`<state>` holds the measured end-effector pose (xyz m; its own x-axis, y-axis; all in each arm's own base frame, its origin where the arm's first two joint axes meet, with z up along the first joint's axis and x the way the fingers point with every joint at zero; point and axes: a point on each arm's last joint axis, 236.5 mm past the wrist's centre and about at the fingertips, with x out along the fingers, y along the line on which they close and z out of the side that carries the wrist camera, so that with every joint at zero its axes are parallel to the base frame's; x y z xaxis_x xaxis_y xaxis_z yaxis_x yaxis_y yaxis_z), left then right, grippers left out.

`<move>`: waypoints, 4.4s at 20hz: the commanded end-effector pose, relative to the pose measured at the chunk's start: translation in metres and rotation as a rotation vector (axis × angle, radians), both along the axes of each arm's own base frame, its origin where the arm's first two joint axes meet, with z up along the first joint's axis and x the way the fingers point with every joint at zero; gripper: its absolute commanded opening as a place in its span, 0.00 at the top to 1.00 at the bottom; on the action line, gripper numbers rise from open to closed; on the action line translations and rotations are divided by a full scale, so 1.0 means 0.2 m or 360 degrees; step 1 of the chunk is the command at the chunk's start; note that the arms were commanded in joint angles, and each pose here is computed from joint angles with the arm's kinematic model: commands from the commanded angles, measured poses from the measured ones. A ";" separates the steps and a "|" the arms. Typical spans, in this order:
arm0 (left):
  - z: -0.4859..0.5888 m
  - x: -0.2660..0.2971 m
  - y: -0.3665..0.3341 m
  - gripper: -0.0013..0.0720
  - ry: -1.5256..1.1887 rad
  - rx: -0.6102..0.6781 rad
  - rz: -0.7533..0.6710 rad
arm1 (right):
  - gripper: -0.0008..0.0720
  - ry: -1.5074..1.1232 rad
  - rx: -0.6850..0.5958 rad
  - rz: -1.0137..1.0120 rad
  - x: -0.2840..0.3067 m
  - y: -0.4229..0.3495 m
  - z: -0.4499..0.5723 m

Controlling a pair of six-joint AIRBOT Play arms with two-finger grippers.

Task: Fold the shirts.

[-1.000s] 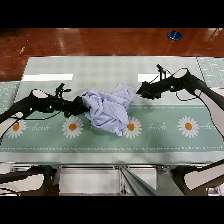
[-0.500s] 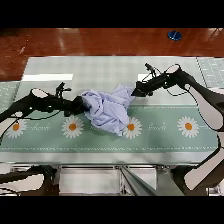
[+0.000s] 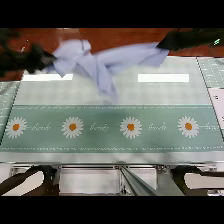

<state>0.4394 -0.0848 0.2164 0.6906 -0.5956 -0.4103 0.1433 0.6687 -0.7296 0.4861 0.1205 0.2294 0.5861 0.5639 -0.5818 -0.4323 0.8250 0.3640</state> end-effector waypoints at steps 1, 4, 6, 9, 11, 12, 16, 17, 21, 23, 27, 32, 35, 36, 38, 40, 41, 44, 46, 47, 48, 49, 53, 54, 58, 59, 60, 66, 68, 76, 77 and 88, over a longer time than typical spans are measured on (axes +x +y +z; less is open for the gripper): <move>0.80 -0.20 0.16 0.95 -0.0595 0.0157 0.0173 | 0.96 -0.0568 -0.0178 -0.0242 -0.30 -0.19 0.76; 1.14 -0.45 0.24 0.95 -0.0884 0.0362 0.0320 | 0.96 -0.0829 -0.0269 -0.0378 -0.67 -0.27 1.09; 1.21 -0.60 0.25 0.95 -0.0945 0.0490 0.0371 | 0.96 -0.0929 -0.0323 -0.0437 -0.91 -0.31 1.20; 1.08 -0.83 0.12 0.95 -0.0811 0.0637 0.0192 | 0.96 -0.0889 -0.0380 -0.0421 -1.19 -0.31 1.18; 0.93 -0.95 0.03 0.95 -0.0671 0.0691 0.0037 | 0.96 -0.0701 -0.0420 -0.0379 -1.31 -0.30 1.01; 0.86 -0.99 0.00 0.95 -0.0628 0.0684 -0.0013 | 0.96 -0.0595 -0.0404 -0.0373 -1.34 -0.30 0.91; 0.41 -1.05 -0.14 0.95 -0.0319 0.0528 -0.0253 | 0.96 -0.0217 -0.0272 -0.0257 -1.35 -0.19 0.45; 0.24 -1.06 -0.17 0.95 -0.0191 0.0479 -0.0333 | 0.96 -0.0094 -0.0236 -0.0221 -1.34 -0.16 0.30; -0.39 -1.05 -0.29 0.95 0.0212 0.0341 -0.0553 | 0.96 0.0245 -0.0143 -0.0222 -1.26 -0.12 -0.19; -0.63 -0.94 -0.26 0.95 0.0301 0.0317 -0.0470 | 0.96 0.0267 -0.0115 -0.0302 -1.15 -0.15 -0.34; -0.93 -0.61 -0.13 0.95 0.0440 0.0302 -0.0207 | 0.96 0.0246 -0.0185 -0.0487 -0.78 -0.29 -0.54; -1.19 -0.31 -0.10 0.95 0.0604 0.0300 -0.0169 | 0.96 0.0468 -0.0151 -0.0597 -0.39 -0.34 -0.98; -1.27 -0.19 -0.17 0.95 0.0664 0.0290 -0.0247 | 0.96 0.0609 -0.0111 -0.0613 -0.23 -0.32 -1.19; -1.28 -0.16 -0.20 0.90 0.0681 0.0276 -0.0263 | 0.96 0.0635 -0.0085 -0.0615 -0.18 -0.31 -1.22; -1.28 -0.13 -0.24 0.30 0.0725 0.0245 -0.0296 | 0.76 0.0629 -0.0046 -0.0616 -0.09 -0.30 -1.21; -1.22 -0.08 -0.16 0.29 0.0741 0.0293 -0.0286 | 0.42 0.0563 -0.0091 -0.0609 -0.02 -0.34 -1.13; -1.14 -0.05 -0.09 0.29 0.0765 0.0302 -0.0248 | 0.42 0.0562 -0.0096 -0.0626 0.00 -0.39 -1.07; -0.82 -0.05 0.18 0.29 0.0700 0.0357 -0.0187 | 0.42 0.0609 -0.0081 -0.0734 -0.07 -0.68 -0.86; -0.71 -0.15 0.36 0.29 0.0666 0.0428 -0.0074 | 0.42 0.0698 -0.0116 -0.0887 -0.24 -0.96 -0.83; -0.72 -0.24 0.38 0.29 0.0680 0.0442 -0.0049 | 0.42 0.0783 -0.0130 -0.0956 -0.37 -1.06 -0.88; -0.77 -0.35 0.35 0.29 0.0709 0.0428 -0.0065 | 0.43 0.0871 -0.0141 -0.1032 -0.52 -1.13 -0.96; -0.84 -0.47 0.25 0.29 0.0733 0.0360 -0.0107 | 0.43 0.0945 -0.0111 -0.1094 -0.65 -1.14 -1.07; -1.16 -1.00 -0.35 0.29 0.0859 -0.0004 -0.0505 | 0.43 0.1079 0.0076 -0.1105 -0.97 -0.94 -1.39; -1.22 -1.10 -0.44 0.29 0.0875 -0.0002 -0.0619 | 0.43 0.1093 0.0120 -0.1076 -0.99 -0.89 -1.41; -1.32 -1.16 -0.63 0.29 0.0726 0.0196 -0.0785 | 0.43 0.1133 0.0217 -0.0987 -1.01 -0.78 -1.40; -1.31 -1.16 -0.65 0.29 0.0691 0.0201 -0.0807 | 0.43 0.1142 0.0214 -0.0968 -1.02 -0.78 -1.41; -1.29 -1.14 -0.67 0.29 0.0646 0.0182 -0.0828 | 0.43 0.1149 0.0215 -0.0960 -1.03 -0.77 -1.40; -1.21 -1.02 -0.72 0.29 0.0516 0.0135 -0.0851 | 0.43 0.1151 0.0215 -0.0958 -1.03 -0.77 -1.40; -1.23 -1.00 -0.73 0.29 0.0542 0.0135 -0.0859 | 0.43 0.1154 0.0216 -0.0955 -1.03 -0.77 -1.40; -1.35 -0.90 -0.85 0.95 0.0620 0.0136 -0.0852 | 0.43 0.1154 0.0213 -0.0957 -1.03 -0.77 -1.41; -1.32 -0.88 -0.86 0.95 0.0596 0.0134 -0.0853 | 0.43 0.1165 0.0217 -0.0954 -1.04 -0.76 -1.41; -1.21 -0.83 -0.90 0.95 0.0566 0.0082 -0.0878 | 0.43 0.1347 0.0686 -0.0956 -0.96 -0.57 -1.62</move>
